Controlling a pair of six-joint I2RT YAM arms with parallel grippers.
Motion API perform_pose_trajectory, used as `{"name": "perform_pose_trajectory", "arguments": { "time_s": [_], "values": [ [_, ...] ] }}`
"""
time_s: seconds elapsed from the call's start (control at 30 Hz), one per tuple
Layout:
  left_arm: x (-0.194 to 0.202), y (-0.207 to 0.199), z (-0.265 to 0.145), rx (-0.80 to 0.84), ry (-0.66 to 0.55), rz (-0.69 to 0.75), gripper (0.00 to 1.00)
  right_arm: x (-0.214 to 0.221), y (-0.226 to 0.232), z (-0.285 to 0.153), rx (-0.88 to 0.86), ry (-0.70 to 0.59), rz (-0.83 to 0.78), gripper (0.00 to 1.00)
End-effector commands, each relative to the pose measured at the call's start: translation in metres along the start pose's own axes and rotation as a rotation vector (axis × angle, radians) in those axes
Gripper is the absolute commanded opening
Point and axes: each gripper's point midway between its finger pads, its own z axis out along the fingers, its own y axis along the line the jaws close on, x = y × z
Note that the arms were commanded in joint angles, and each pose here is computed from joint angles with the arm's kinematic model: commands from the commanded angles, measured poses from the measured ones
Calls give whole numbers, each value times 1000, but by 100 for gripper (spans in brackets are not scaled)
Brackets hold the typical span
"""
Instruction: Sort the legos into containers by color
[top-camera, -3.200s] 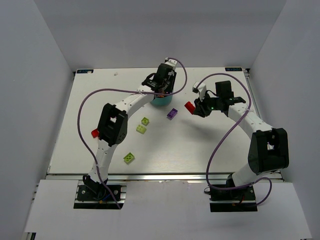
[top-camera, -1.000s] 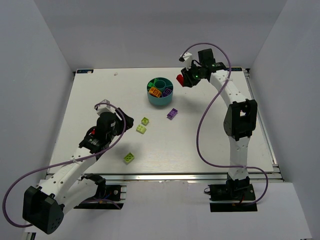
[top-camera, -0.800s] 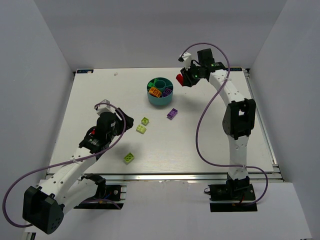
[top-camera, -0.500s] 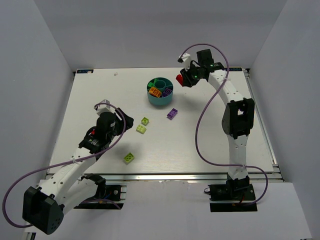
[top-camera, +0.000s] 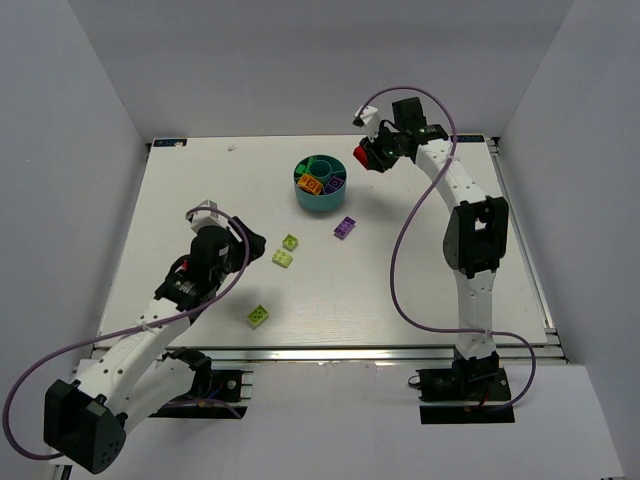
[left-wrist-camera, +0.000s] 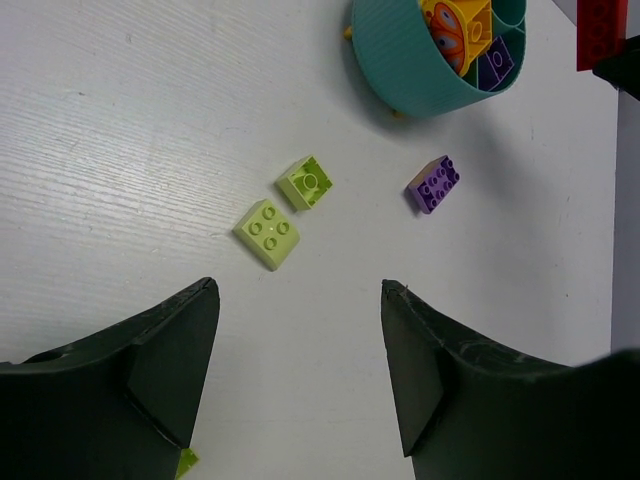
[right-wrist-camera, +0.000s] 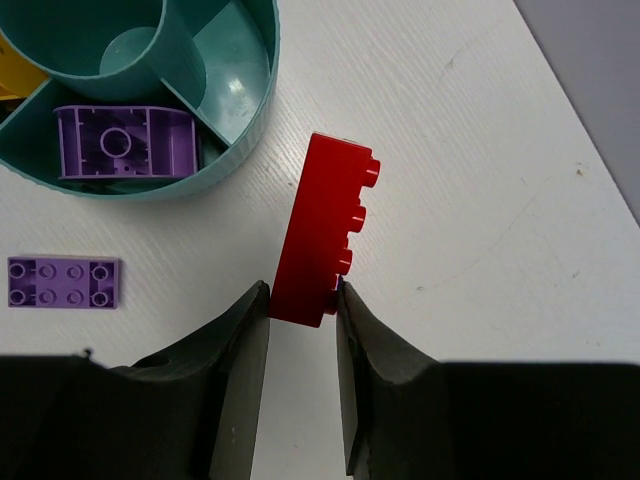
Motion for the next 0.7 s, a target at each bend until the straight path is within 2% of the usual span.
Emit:
{"name": "perform_pose_trajectory", "arguments": {
  "time_s": [0.0, 0.2, 0.4, 0.67],
  "values": [
    [-7, 3, -7, -4, -36, -2, 75, -26, -14, -5, 64, -46, -100, 0],
    [-1, 12, -11, -17, -31, -7, 76, -31, -19, -1, 84, -64, -114, 0],
    [1, 16, -12, -26, -33, -17, 76, -53, -3, 8, 43, -127, -116, 0],
    [2, 15, -11, -31, -20, -21, 76, -85, 10, 24, -5, -284, 39, 0]
  ]
}}
